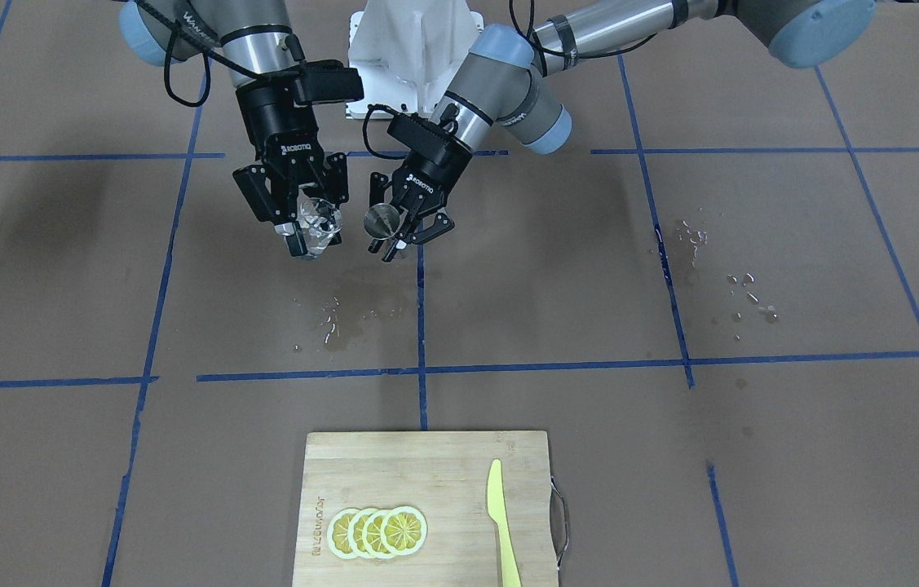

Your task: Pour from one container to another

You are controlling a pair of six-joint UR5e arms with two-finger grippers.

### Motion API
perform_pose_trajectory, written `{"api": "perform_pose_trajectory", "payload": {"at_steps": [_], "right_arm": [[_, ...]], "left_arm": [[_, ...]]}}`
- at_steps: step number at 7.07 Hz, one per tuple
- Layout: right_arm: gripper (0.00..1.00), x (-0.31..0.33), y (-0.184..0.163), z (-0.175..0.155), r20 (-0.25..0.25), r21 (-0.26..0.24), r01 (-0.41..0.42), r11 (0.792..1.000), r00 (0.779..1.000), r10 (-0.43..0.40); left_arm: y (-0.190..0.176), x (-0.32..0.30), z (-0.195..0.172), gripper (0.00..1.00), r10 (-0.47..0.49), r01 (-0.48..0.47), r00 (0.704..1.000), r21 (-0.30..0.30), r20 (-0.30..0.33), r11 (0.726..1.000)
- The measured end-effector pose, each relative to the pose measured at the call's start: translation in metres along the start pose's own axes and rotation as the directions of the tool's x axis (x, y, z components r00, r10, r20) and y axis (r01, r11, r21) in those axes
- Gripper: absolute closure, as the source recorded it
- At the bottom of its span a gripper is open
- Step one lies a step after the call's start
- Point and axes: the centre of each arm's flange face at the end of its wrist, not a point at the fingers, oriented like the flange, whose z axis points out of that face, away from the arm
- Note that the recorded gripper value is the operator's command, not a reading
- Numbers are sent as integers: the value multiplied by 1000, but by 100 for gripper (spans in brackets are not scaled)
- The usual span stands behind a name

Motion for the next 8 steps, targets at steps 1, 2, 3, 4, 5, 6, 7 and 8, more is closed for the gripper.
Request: {"api": "perform_pose_trajectory", "payload": {"at_steps": [1,2,3,4,5,6,7,8], "right_arm": [[100,-4,-3,-1,-2,-8,40,999,999,-40],[100,-5,-4,-1,-3,-11,82,997,997,-82],[100,-6,-5,-1,-3,-11,113,993,994,-113],[100,-8,-5,-2,-8,-11,141,990,990,-141],[100,-12,-5,-3,-15,-11,167,986,986,-167],[100,-17,-5,-5,-21,-10,192,981,981,-192],[100,-21,-5,-6,-32,-11,228,974,973,-229],[100,-26,-7,-9,-53,-12,279,960,959,-280]], "left_arm": [[0,0,1,100,0,0,1000,0,1,1000],[0,1,2,100,1,-1,1000,-1,2,1000],[0,1,2,100,1,-1,1000,-1,1,1000],[-1,2,2,100,0,0,1000,0,0,1000],[-3,4,3,100,-2,2,1000,3,-2,1000],[-5,5,3,100,-3,3,1000,4,-3,1000],[-5,5,3,100,-3,3,1000,5,-3,1000],[-5,5,3,100,-3,3,1000,5,-3,1000]]}}
